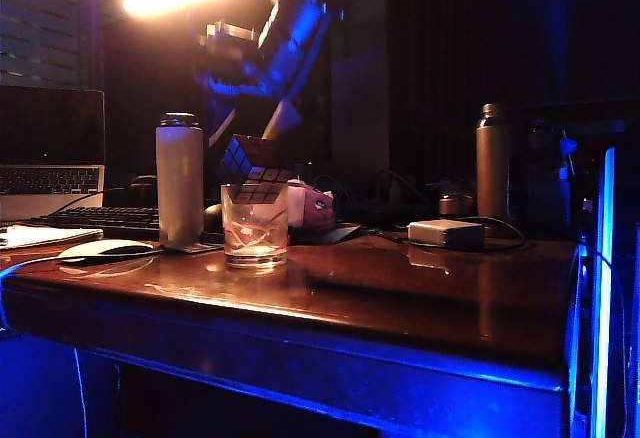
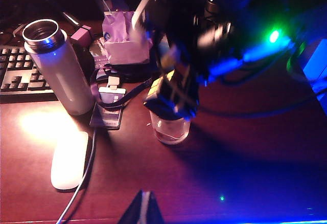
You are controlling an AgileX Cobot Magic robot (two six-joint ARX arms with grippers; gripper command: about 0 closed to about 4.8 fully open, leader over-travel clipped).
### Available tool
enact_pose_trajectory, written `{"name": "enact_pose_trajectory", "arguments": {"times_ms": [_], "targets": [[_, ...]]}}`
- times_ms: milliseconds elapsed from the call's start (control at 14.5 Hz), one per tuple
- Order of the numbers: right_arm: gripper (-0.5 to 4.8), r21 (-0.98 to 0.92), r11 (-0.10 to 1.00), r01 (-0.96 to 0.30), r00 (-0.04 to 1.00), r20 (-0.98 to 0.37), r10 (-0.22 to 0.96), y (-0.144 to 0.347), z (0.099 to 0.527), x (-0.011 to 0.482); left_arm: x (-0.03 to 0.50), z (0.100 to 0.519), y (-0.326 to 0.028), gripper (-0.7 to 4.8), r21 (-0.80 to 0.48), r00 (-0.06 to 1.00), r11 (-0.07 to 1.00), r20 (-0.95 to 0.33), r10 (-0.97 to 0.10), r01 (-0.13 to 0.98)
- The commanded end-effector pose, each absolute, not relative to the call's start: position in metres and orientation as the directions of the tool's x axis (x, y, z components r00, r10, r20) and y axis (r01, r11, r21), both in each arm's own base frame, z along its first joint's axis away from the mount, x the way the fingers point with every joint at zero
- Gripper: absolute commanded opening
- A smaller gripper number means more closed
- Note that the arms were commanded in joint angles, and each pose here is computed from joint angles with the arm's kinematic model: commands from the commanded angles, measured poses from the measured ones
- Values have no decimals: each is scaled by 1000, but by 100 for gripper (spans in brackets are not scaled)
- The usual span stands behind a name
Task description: Stack the Rubik's Cube on top of the glass cup.
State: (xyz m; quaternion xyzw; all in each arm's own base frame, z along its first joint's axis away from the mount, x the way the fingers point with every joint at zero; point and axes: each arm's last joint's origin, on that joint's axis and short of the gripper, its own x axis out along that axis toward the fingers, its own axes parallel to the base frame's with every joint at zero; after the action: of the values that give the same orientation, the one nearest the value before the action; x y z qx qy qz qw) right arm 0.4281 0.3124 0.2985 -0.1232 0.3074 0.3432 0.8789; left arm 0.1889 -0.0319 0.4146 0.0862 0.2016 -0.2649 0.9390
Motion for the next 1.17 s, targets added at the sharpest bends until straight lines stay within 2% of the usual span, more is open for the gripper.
{"name": "enact_pose_trajectory", "arguments": {"times_ms": [69, 138, 207, 345, 690, 897, 1034, 1172], "targets": [[345, -49, 764, -643, 652, -557, 514, 307, 333, 424, 188, 417, -32, -3, 62, 782, 841, -411, -469, 537], [66, -59, 772, -632, 669, -544, 506, 304, 345, 420, 188, 417, -32, -3, 59, 782, 842, -411, -469, 536], [0, -61, 774, -630, 681, -524, 512, 297, 367, 411, 187, 417, -32, -3, 43, 776, 839, -407, -482, 543], [-3, -64, 776, -628, 695, -495, 521, 284, 400, 392, 183, 419, -33, -3, 13, 754, 815, -389, -529, 579], [-3, -126, 768, -628, 761, -305, 572, 235, 498, 323, 134, 440, -27, -3, 36, 810, 836, -272, -519, 548], [-3, -130, 762, -634, 767, -235, 597, 203, 542, 269, 87, 449, -19, -3, 89, 884, 888, -184, -430, 451], [-3, -141, 764, -629, 771, -238, 591, 181, 563, 225, 47, 442, -12, -3, 70, 921, 933, -204, -333, 353], [-3, -151, 758, -634, 765, -265, 587, 164, 572, 188, 27, 425, -9, -3, 41, 920, 942, -234, -314, 332]]}}
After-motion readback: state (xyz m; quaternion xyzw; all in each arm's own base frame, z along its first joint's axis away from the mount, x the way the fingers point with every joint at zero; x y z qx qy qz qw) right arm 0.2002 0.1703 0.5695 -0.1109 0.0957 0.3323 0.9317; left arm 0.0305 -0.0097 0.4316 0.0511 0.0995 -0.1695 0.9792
